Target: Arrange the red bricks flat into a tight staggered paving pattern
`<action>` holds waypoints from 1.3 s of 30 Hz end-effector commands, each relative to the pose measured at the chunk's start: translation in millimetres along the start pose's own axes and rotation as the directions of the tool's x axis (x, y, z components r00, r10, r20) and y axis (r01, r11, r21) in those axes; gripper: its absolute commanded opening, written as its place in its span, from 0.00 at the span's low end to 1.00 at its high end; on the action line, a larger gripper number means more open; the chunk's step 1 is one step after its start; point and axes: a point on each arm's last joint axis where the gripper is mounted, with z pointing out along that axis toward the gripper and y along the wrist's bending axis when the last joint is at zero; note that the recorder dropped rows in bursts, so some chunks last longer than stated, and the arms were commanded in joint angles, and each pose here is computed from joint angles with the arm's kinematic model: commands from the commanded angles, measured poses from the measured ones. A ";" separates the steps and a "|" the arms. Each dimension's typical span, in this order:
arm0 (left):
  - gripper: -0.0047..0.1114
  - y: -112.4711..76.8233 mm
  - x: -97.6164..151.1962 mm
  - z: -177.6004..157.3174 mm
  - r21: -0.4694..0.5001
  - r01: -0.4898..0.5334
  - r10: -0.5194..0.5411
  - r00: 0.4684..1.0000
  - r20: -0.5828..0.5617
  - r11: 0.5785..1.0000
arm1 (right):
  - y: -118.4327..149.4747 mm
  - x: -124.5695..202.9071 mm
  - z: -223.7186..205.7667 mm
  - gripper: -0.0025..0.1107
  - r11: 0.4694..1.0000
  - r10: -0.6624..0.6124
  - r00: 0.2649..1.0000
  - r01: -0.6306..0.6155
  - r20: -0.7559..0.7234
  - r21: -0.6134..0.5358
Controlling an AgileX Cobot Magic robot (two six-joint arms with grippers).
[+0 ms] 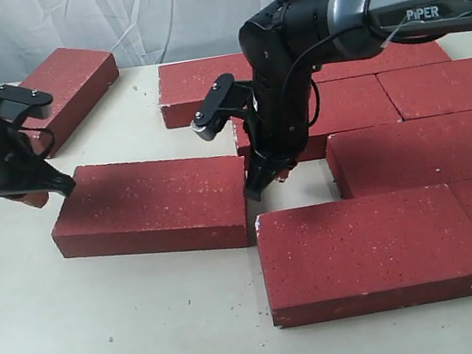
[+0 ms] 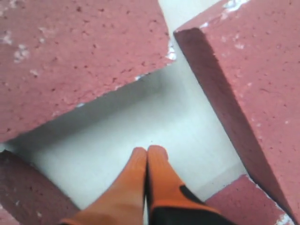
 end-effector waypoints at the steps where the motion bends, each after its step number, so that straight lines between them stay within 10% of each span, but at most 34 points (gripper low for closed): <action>1: 0.04 17.1 14.7 -5.8 -0.009 0.091 -0.091 0.995 0.044 0.996 | -3.4 2.7 -0.4 0.01 1.000 0.011 1.000 -0.011 -0.002 0.003; 39: 0.04 -7.2 25.7 19.7 0.359 -0.003 0.005 1.000 -0.006 0.933 | -8.2 -19.7 27.2 0.01 0.998 0.027 0.978 -0.039 0.208 0.055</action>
